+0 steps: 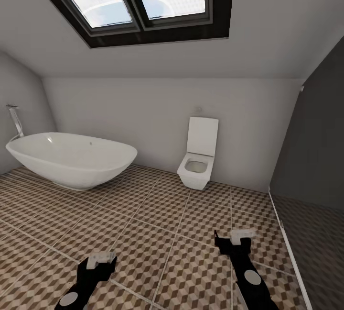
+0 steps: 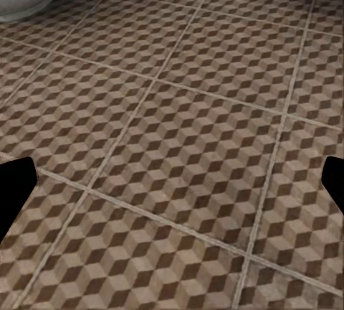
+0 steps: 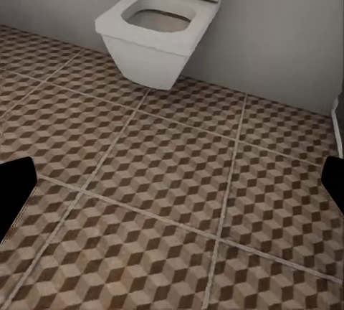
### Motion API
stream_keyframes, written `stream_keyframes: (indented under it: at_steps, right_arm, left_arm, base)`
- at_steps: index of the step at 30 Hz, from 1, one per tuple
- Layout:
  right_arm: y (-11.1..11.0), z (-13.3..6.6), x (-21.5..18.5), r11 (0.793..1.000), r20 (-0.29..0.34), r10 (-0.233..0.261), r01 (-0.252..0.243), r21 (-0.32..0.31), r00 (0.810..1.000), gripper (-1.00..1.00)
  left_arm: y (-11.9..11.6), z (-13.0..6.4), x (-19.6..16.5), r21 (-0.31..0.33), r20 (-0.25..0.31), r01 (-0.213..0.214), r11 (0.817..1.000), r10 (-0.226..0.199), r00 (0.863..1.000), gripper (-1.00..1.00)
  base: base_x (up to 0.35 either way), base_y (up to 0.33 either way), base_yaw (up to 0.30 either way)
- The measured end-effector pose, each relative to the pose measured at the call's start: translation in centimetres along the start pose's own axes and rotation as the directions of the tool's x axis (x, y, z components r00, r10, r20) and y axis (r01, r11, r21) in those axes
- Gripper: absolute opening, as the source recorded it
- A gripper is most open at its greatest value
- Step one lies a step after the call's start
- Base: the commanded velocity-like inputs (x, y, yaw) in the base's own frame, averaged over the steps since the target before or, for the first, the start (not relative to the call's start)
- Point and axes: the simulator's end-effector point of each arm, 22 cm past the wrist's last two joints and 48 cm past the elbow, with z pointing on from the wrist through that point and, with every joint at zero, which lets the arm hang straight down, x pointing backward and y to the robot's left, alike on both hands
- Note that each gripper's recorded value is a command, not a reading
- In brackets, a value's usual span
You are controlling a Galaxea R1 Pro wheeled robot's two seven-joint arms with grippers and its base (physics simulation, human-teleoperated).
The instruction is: Take the four mousetraps from the cabinet in the bathroom and place them on the bathroom floor. Make sure all four end up on the same floor surface, and ensure that at least two of them are either under or directly next to the same bathroom sink.
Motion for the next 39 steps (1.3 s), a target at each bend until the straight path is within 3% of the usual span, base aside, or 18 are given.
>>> stream_keyframes:
  at_steps: [5, 9, 39]
  right_arm:
    - [2.7, -0.3, -1.0, 0.997, 0.041, -0.045, 0.047, -0.053, 0.998, 1.0]
    - [3.1, -0.4, -1.2, 0.997, 0.048, -0.053, 0.056, -0.06, 0.997, 1.0]
    - [3.2, -0.4, -1.3, 0.997, 0.051, -0.049, 0.052, -0.058, 0.997, 1.0]
  left_arm:
    - [0.8, -0.2, -2.2, -0.008, 0.05, -0.014, 1.0, 0.014, 0.999, 1.0]
    - [0.7, -0.3, -2.9, -0.005, 0.066, -0.017, 1.0, 0.018, 0.998, 1.0]
    - [-0.3, -0.2, -2.4, 0.016, 0.057, -0.03, 0.999, 0.029, 0.998, 1.0]
  base:
    - [0.0, 0.0, 0.0]
    - [0.0, 0.0, 0.0]
    - [0.0, 0.0, -0.022]
